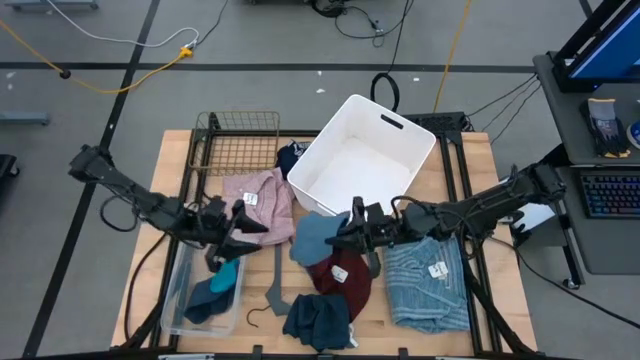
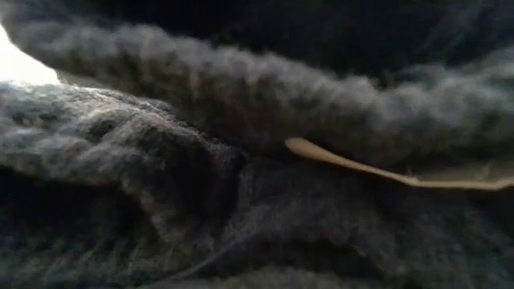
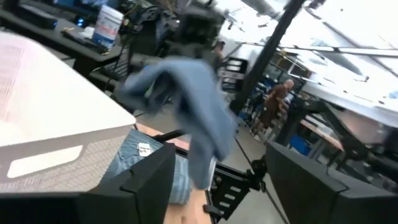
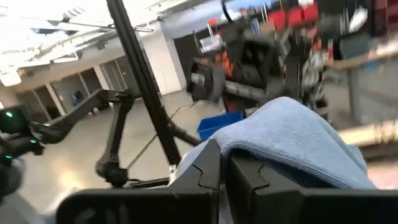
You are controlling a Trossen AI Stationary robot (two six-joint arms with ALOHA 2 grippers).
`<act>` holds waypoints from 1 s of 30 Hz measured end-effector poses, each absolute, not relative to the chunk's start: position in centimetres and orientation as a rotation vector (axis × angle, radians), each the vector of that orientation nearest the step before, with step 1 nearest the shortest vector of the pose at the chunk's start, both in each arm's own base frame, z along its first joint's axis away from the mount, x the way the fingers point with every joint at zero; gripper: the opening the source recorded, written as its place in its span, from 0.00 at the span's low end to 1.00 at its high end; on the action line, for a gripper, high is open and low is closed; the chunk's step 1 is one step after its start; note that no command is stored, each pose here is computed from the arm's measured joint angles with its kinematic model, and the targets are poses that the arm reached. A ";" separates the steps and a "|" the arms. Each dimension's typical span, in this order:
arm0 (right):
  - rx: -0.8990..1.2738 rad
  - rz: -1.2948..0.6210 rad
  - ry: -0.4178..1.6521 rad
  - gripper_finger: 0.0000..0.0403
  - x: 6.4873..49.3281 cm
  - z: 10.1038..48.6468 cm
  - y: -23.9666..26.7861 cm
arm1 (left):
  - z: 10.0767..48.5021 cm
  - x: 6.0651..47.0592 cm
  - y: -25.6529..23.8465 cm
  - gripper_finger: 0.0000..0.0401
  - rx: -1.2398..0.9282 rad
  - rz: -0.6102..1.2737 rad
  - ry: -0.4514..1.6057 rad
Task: Pick & Place Cloths
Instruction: Put the blue sock into the transparent bin
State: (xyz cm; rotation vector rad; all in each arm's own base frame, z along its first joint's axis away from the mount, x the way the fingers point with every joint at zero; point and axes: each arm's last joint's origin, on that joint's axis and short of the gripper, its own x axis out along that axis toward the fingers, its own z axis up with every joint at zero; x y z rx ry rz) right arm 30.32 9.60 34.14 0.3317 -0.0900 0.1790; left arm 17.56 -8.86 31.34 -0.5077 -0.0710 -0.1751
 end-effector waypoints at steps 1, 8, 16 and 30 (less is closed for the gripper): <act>0.296 0.170 -0.100 0.00 30.3 34.5 9.6 | 31.2 18.0 -8.9 0.66 -0.517 -0.167 -0.070; 0.137 0.115 -0.123 0.00 30.4 35.2 9.5 | 30.9 20.4 -9.3 0.71 -0.544 -0.143 -0.047; 0.113 0.117 -0.086 0.00 30.5 34.8 9.5 | 31.7 23.0 -9.4 0.72 -0.524 -0.118 -0.038; 0.102 0.120 -0.046 0.00 30.5 34.4 9.6 | 31.9 26.9 -10.0 0.72 -0.512 -0.154 0.007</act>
